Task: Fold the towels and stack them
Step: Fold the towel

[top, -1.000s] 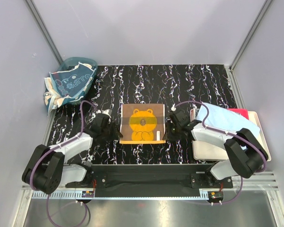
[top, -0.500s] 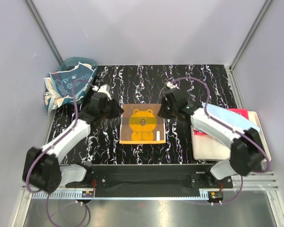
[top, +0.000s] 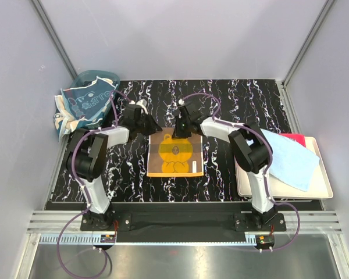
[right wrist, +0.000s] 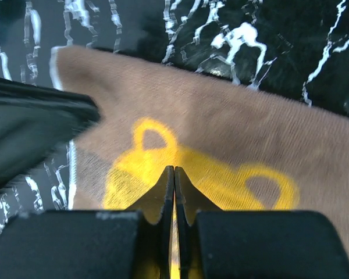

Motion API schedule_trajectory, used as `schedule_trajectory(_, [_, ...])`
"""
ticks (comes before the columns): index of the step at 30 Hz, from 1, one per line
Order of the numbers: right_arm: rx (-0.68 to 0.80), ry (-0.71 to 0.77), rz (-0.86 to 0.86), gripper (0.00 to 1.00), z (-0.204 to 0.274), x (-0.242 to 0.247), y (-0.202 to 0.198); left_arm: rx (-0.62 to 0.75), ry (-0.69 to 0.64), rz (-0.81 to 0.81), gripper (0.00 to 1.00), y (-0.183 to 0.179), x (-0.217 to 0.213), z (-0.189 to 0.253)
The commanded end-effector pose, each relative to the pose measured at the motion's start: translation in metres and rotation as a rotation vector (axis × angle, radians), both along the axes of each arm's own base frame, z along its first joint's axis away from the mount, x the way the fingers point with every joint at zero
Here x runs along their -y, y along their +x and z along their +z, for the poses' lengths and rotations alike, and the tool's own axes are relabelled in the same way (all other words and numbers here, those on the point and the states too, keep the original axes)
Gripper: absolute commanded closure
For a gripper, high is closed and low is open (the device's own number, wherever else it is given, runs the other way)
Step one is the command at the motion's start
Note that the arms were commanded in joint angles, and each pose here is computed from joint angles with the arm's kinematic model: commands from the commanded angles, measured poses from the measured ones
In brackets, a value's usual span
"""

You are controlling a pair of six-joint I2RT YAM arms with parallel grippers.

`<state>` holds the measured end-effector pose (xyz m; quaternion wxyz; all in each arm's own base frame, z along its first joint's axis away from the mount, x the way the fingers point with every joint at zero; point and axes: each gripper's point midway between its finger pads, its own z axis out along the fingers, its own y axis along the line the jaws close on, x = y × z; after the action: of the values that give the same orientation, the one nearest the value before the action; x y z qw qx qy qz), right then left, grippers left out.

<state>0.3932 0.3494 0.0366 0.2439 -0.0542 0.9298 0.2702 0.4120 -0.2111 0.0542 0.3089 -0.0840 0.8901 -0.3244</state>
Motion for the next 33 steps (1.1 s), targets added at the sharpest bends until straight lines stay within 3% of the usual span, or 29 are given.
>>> schedule_trajectory(1, [0.065,0.136,0.013,0.94,0.029,-0.015,0.029,0.132,-0.067,-0.021,0.87,0.031,0.008,0.032])
schedule_trajectory(10, [0.038,0.253,-0.052,0.95,0.027,0.005,0.053,0.042,-0.011,0.043,0.87,0.030,-0.007,-0.011])
schedule_trajectory(13, [0.035,0.250,-0.056,0.95,0.024,0.005,0.054,0.047,-0.001,0.056,0.82,0.034,-0.010,-0.012])
schedule_trajectory(33, [-0.006,0.221,-0.134,0.95,-0.004,0.054,0.059,0.019,0.027,0.066,0.81,0.041,-0.020,-0.021])
